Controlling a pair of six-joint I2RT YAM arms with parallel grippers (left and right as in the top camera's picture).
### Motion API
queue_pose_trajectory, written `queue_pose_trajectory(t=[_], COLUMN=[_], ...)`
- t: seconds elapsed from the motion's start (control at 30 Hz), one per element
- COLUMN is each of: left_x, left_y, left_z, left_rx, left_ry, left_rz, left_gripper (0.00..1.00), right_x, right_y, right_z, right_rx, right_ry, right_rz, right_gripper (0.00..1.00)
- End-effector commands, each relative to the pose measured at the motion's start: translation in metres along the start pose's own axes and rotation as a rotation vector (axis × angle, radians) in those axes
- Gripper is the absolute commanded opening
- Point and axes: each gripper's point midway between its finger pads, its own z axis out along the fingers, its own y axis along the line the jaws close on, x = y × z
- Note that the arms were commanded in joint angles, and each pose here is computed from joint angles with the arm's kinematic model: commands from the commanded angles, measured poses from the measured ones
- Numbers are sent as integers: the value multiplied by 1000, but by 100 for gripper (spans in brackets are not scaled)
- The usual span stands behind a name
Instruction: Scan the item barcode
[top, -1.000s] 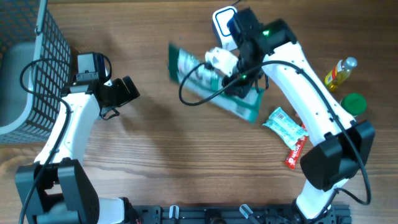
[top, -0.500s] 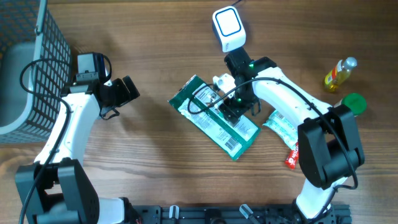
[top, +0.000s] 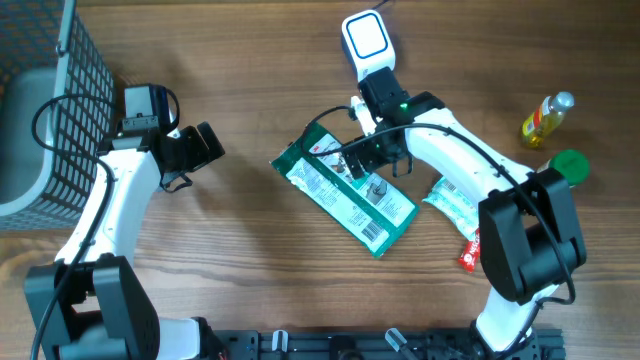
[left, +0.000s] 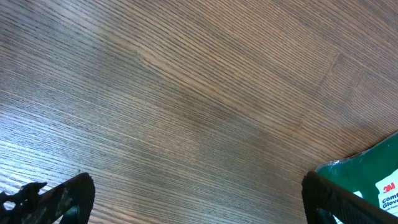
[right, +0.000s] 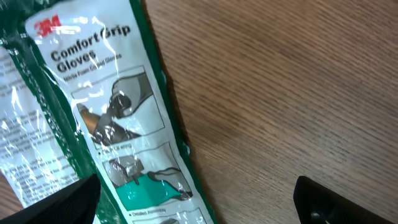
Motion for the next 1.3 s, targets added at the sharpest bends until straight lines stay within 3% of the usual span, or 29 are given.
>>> queue_pose_trajectory(t=[0.0,0.47,0.87,1.07,1.27], left_x=[-3,-3,-3,-3,-3], left_y=[2,2,2,2,2], left_z=[-1,-1,-1,-1,-1], left_rx=[-8,-8,-8,-8,-8], left_ry=[-8,-8,-8,-9,-8], left_rz=[2,2,2,2,2], left_gripper=[100,100,100,100,100], right_x=[-11,-52,-58,-72,-79], right_y=[6,7,8,11,17], right_z=[-8,-13,-22,-77,-173], right_rx=[-20,-23,-23,-26,-29], right_ry=[-52,-216,-251,-381,-600], right_rz=[29,17,10,1,-15], right_gripper=[100,100,100,100,100])
